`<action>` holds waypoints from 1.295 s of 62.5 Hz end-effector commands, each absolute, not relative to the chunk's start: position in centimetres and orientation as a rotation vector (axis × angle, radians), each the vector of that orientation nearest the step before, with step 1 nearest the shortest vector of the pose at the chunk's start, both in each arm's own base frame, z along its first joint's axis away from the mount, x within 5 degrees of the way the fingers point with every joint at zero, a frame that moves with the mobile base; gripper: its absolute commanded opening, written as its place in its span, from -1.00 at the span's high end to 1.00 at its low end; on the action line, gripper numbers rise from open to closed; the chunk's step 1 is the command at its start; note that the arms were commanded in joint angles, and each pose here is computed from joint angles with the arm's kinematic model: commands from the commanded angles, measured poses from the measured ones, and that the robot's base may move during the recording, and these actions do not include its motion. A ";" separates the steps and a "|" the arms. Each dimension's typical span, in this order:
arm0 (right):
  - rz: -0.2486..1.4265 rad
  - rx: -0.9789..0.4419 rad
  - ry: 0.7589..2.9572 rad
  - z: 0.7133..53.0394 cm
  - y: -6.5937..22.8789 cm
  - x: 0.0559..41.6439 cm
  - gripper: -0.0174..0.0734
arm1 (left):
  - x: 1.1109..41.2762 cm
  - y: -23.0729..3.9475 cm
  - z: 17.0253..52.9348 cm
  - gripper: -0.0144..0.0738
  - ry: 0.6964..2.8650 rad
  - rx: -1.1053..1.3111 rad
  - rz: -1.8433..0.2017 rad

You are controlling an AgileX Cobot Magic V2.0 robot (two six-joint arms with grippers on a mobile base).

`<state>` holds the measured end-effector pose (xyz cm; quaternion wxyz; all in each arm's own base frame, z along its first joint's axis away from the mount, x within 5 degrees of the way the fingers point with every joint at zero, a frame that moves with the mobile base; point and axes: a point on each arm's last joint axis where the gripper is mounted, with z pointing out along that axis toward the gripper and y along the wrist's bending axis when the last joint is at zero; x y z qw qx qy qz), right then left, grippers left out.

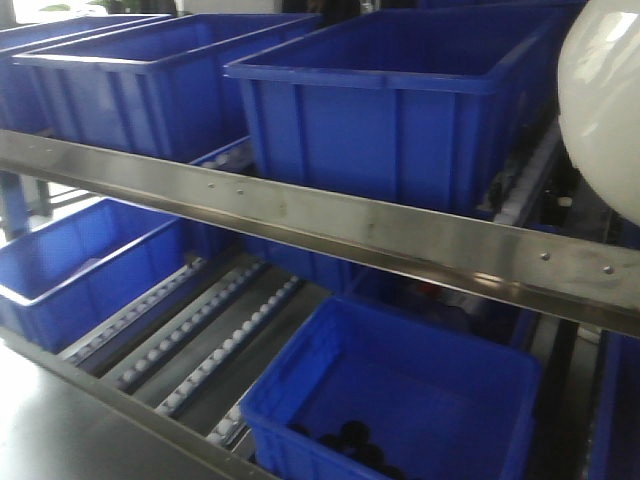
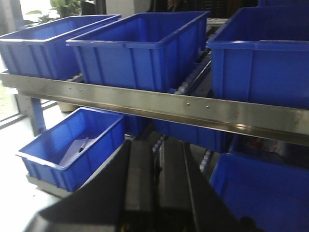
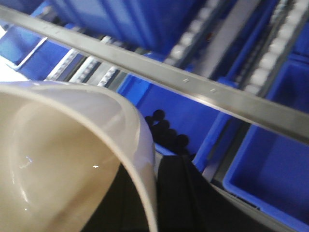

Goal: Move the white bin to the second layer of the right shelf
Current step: 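Approach the shelf and position the base at the roller-track layer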

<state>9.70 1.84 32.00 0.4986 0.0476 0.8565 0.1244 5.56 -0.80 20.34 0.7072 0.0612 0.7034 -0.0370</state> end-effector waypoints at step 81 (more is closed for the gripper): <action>0.318 0.117 1.958 33.7 1.8 10.1 0.49 | 5.6 -0.8 19.9 0.48 1.502 0.122 -0.089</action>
